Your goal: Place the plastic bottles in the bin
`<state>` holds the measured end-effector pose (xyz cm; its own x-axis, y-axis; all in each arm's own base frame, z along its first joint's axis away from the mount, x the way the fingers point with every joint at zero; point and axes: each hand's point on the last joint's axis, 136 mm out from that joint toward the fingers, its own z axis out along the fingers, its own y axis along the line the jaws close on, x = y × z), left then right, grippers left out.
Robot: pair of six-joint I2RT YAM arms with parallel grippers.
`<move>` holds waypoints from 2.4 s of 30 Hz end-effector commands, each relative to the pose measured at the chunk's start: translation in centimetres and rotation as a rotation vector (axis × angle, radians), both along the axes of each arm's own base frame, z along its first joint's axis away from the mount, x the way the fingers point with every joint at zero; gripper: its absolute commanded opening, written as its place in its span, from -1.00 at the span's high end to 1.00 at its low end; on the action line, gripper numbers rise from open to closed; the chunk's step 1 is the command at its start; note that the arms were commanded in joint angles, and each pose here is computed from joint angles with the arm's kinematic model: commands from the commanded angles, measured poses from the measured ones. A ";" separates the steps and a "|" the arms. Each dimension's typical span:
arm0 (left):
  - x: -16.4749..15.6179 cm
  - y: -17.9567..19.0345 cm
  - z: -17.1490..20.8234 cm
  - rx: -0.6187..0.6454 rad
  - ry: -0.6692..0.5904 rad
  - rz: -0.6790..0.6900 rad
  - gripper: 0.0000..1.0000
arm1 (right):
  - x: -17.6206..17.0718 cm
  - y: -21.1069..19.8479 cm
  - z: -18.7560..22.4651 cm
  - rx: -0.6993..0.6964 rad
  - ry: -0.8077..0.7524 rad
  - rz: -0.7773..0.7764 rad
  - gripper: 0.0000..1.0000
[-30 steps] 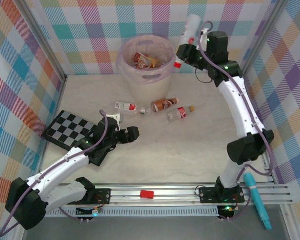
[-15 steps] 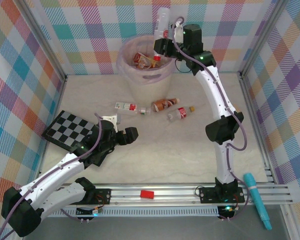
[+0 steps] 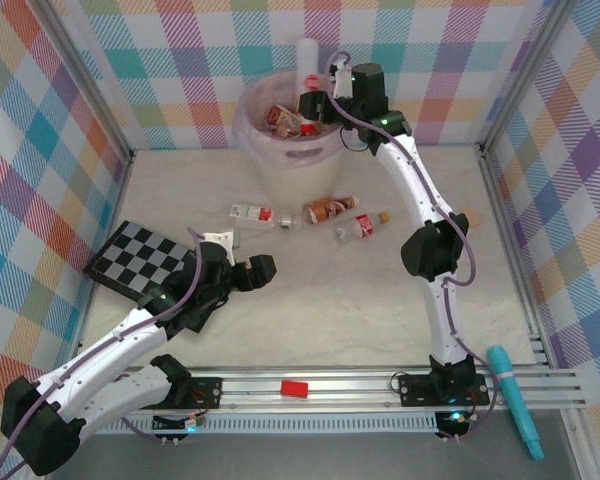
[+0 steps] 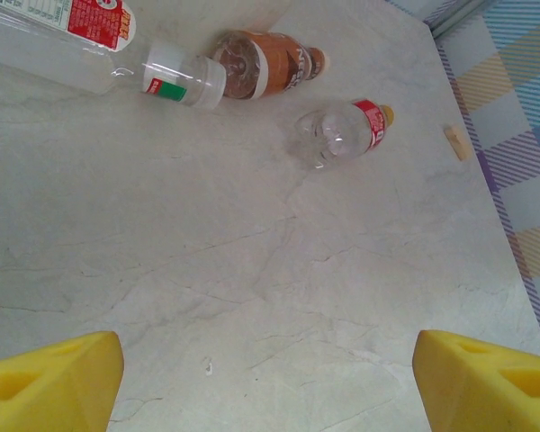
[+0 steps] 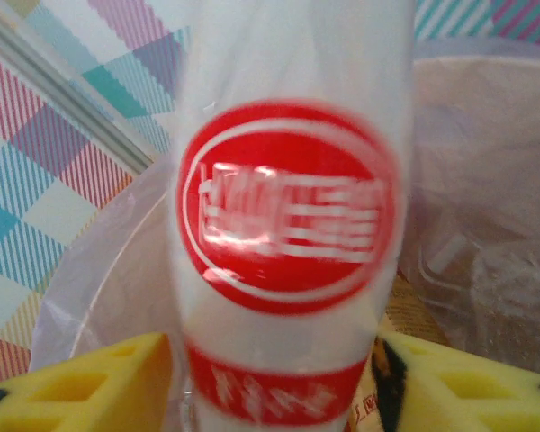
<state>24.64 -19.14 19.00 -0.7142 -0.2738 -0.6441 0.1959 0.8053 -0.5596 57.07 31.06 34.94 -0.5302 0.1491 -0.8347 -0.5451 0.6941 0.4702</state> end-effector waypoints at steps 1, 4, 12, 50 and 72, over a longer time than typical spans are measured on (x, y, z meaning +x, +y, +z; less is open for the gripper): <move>-0.4 0.2 -0.4 0.008 0.004 0.005 -0.67 | -0.2 0.3 1.3 -0.010 -0.053 0.006 -0.44; -0.4 0.2 -0.5 0.011 0.006 0.005 -0.67 | -0.1 0.2 1.1 -0.018 -0.053 0.002 -0.61; -0.4 0.2 -0.6 0.016 0.008 0.006 -0.68 | -0.4 0.0 2.3 -0.020 -0.080 -0.005 -0.67; 0.8 -1.4 -2.8 0.053 0.045 -0.034 -0.70 | -14.5 -18.3 -4.9 -0.152 0.251 -0.566 -0.99; 0.9 -1.2 -4.1 0.050 0.077 -0.007 -0.74 | -14.2 -14.9 -24.3 0.032 0.736 -0.641 -0.99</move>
<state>25.76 -20.15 14.67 -0.7723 -0.2268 -0.5934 0.1506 0.8421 -0.5179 41.82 14.58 10.77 -0.7452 0.5651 -0.3541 0.3612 0.7884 0.4980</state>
